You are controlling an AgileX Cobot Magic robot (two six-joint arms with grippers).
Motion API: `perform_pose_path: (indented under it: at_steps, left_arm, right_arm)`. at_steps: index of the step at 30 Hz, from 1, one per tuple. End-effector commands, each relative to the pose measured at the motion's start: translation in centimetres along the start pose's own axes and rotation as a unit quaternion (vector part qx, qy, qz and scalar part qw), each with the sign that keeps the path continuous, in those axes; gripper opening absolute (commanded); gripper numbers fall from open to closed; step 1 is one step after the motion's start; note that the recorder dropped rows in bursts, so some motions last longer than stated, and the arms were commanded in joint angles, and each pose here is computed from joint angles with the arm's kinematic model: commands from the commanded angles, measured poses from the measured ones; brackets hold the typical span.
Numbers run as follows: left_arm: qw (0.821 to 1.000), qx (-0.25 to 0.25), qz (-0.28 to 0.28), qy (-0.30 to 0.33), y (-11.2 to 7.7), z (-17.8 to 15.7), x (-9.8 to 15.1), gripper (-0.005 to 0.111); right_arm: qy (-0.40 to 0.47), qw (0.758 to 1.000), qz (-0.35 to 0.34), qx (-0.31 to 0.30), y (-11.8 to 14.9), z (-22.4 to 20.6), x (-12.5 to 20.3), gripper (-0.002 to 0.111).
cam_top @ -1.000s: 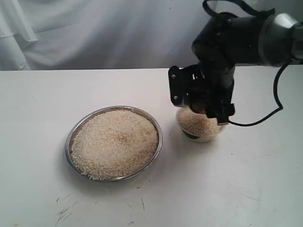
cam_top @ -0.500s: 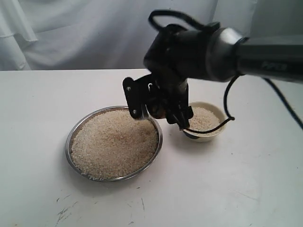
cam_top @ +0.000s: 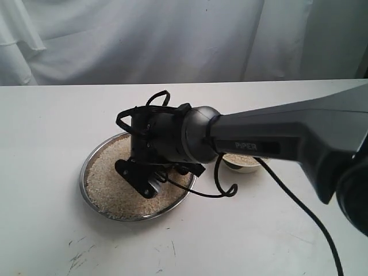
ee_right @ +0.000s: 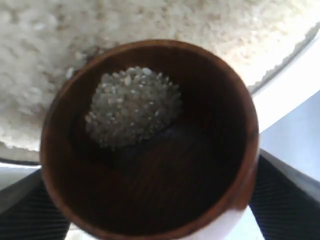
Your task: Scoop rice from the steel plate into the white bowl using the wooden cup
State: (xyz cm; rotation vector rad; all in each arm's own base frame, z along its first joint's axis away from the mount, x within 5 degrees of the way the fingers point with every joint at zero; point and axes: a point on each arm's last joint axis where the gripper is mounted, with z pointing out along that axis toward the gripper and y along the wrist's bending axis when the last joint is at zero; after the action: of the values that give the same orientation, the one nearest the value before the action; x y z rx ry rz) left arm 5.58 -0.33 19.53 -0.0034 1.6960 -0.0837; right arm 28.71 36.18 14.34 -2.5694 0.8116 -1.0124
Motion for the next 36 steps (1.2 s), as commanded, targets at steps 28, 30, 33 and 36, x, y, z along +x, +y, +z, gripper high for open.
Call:
perform_pose_path:
  at_steps: [28,30,33,36]
  left_arm:
    - [1.0,0.002,0.001,-0.002,0.0,0.0,0.1,0.0]
    - [1.0,0.002,0.001,-0.002,0.0,0.0,0.1,0.0]
    - [1.0,0.002,0.001,-0.002,0.0,0.0,0.1,0.0]
    - [1.0,0.002,0.001,-0.002,0.0,0.0,0.1,0.0]
  right_arm:
    - [-0.241,0.943,0.231,0.01,-2.7,-3.2,-5.3,0.0]
    - [-0.244,0.931,0.271,0.002,-3.1,-3.1,-4.3,0.0]
    - [-0.242,0.92,0.309,-0.014,-3.4,-2.7,-3.1,0.0]
    - [-0.244,0.905,0.345,-0.042,-3.2,-2.1,-2.0,0.0]
